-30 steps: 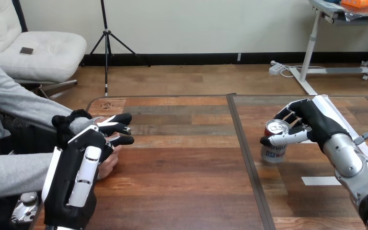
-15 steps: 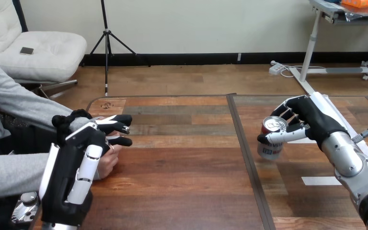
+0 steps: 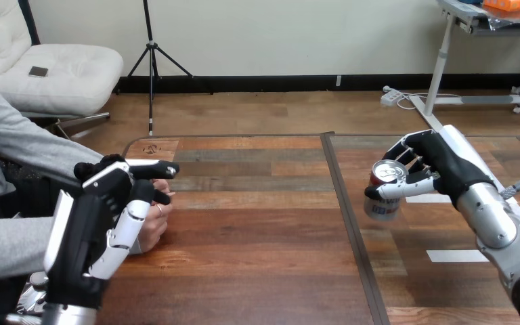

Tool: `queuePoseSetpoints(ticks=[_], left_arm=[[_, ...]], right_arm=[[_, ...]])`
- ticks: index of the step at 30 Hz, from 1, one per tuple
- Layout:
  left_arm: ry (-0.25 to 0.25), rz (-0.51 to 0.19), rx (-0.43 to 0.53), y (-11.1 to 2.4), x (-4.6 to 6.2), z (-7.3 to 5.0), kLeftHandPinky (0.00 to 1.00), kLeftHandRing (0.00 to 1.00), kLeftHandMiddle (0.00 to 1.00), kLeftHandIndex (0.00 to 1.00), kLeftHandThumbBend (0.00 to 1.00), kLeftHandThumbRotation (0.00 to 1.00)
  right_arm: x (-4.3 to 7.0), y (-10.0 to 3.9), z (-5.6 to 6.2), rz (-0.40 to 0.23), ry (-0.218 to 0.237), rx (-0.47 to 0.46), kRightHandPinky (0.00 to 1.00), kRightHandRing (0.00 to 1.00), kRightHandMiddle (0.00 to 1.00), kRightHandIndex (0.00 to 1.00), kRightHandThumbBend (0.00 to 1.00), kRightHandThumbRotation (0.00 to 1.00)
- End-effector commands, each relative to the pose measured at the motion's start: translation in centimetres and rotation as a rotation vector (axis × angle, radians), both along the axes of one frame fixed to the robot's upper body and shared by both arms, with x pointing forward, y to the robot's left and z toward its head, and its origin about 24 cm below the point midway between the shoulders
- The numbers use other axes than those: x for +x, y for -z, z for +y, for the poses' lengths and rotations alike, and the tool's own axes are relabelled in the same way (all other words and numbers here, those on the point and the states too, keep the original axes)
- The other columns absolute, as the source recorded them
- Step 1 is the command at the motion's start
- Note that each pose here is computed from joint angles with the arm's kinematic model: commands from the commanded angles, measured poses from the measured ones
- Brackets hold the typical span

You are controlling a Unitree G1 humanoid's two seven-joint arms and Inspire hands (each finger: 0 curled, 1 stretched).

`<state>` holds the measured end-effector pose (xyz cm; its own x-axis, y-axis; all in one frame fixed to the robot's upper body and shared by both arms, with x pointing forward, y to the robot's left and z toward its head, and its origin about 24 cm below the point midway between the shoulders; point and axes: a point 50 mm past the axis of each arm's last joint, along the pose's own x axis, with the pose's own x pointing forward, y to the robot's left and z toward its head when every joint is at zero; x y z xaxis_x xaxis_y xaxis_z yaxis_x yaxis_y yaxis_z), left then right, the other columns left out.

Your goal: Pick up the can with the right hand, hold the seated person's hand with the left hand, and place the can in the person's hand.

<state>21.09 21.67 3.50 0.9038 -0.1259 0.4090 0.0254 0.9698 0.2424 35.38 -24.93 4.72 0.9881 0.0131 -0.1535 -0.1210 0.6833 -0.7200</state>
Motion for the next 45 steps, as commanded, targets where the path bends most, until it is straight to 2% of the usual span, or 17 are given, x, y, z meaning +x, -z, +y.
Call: queuePoseSetpoints(ticks=[1,5,8,12,23,30,37,45], left_arm=[[-0.026,-0.09,0.075,-2.0,1.3,0.7,0.51,0.69,0.71,0.66,0.93,0.82],[-0.061,-0.123,0.129,-2.9,1.4,0.9,0.53,0.74,0.76,0.71,0.98,0.84],[-0.067,-0.143,0.163,-3.4,1.4,1.1,0.54,0.76,0.78,0.72,0.99,0.86],[-0.07,-0.15,0.182,-4.1,1.5,1.4,0.63,0.83,0.84,0.77,1.0,0.82],[-0.071,-0.163,0.267,-5.7,2.0,2.1,0.79,0.92,0.91,0.85,1.0,0.72],[-0.055,-0.153,0.3,-6.2,2.3,2.2,0.82,0.93,0.92,0.86,1.0,0.65],[-0.05,-0.143,0.327,-6.2,2.4,2.3,0.83,0.94,0.93,0.86,1.0,0.63],[-0.068,-0.129,0.393,-6.1,2.4,2.4,0.83,0.93,0.92,0.86,1.0,0.61]], right_arm=[[1.2,-3.3,-0.3,-0.126,-0.022,-0.004,0.38,0.4,0.44,0.45,0.78,0.0],[1.2,-3.2,-0.2,-0.121,-0.02,-0.004,0.38,0.4,0.44,0.45,0.78,0.0],[1.2,-3.1,-0.1,-0.118,-0.022,0.002,0.38,0.4,0.44,0.45,0.78,0.0],[1.2,-3.1,-0.1,-0.116,-0.025,0.006,0.38,0.4,0.44,0.45,0.78,0.0],[1.2,-2.9,0.1,-0.107,-0.027,0.006,0.37,0.4,0.44,0.45,0.78,0.0],[1.2,-2.8,0.1,-0.1,-0.025,0.003,0.37,0.4,0.44,0.45,0.78,0.0],[1.2,-2.8,0.1,-0.099,-0.024,0.011,0.37,0.4,0.44,0.46,0.78,0.0],[1.2,-2.7,0.1,-0.094,-0.023,-0.008,0.36,0.39,0.44,0.45,0.78,0.0]])
